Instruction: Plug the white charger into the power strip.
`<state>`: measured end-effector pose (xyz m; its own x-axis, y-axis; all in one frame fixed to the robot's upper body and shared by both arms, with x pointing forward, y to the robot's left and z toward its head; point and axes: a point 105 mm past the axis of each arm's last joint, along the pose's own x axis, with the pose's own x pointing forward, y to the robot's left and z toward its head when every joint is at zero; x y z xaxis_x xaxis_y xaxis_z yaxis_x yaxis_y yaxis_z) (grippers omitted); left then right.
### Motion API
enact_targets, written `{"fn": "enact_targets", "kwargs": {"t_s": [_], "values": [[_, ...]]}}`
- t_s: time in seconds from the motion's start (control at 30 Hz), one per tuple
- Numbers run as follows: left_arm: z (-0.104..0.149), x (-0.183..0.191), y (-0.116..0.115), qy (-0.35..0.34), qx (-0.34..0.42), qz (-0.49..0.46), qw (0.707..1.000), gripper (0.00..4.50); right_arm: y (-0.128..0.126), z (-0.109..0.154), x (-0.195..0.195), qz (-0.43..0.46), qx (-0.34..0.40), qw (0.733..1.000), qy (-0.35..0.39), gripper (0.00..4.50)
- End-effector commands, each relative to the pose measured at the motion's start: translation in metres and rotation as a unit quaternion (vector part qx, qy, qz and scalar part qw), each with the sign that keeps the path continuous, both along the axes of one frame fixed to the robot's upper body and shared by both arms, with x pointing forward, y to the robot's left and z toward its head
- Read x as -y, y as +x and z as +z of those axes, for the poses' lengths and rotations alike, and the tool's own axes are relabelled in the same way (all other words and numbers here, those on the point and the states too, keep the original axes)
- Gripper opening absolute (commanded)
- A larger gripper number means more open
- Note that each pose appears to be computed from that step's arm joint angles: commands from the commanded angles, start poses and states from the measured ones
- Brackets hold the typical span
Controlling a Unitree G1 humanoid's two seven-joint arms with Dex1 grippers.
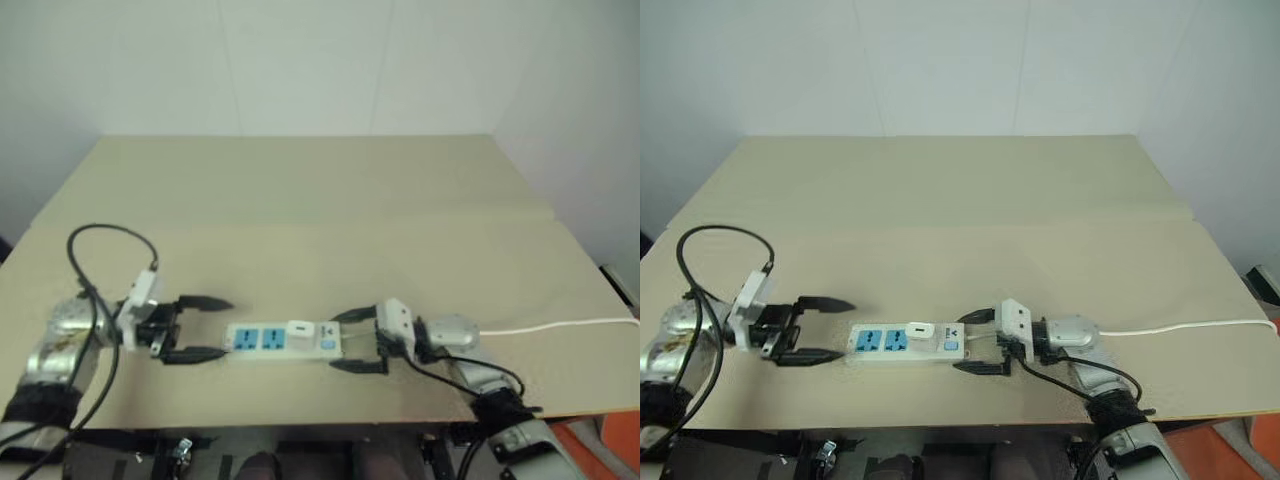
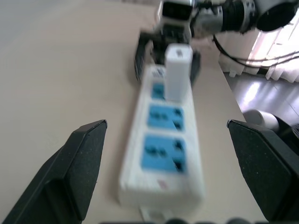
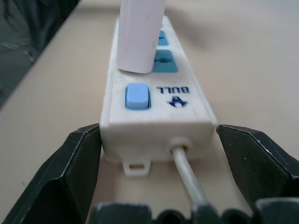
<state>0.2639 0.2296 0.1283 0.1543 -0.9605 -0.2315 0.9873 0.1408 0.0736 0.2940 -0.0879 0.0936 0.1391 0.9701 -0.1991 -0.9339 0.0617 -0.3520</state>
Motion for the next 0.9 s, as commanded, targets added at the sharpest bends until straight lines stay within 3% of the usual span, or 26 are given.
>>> {"fn": "enact_targets", "kwargs": {"t_s": [0.03, 0.47, 0.9], "values": [[0.014, -0.004, -0.005, 0.001, 0.029, 0.0, 1.0, 4.5, -0.006, 0.022, 0.018, 0.003, 0.024, 1.0, 0.006, 4.45], [0.012, -0.014, -0.02, 0.008, 0.029, 0.021, 0.999, 4.5, -0.047, 0.059, 0.073, -0.031, 0.006, 0.999, -0.023, 4.45], [0.015, -0.011, -0.012, -0.003, 0.029, 0.026, 0.999, 4.5, -0.049, 0.064, 0.09, -0.101, 0.007, 0.994, -0.038, 4.45]]}}
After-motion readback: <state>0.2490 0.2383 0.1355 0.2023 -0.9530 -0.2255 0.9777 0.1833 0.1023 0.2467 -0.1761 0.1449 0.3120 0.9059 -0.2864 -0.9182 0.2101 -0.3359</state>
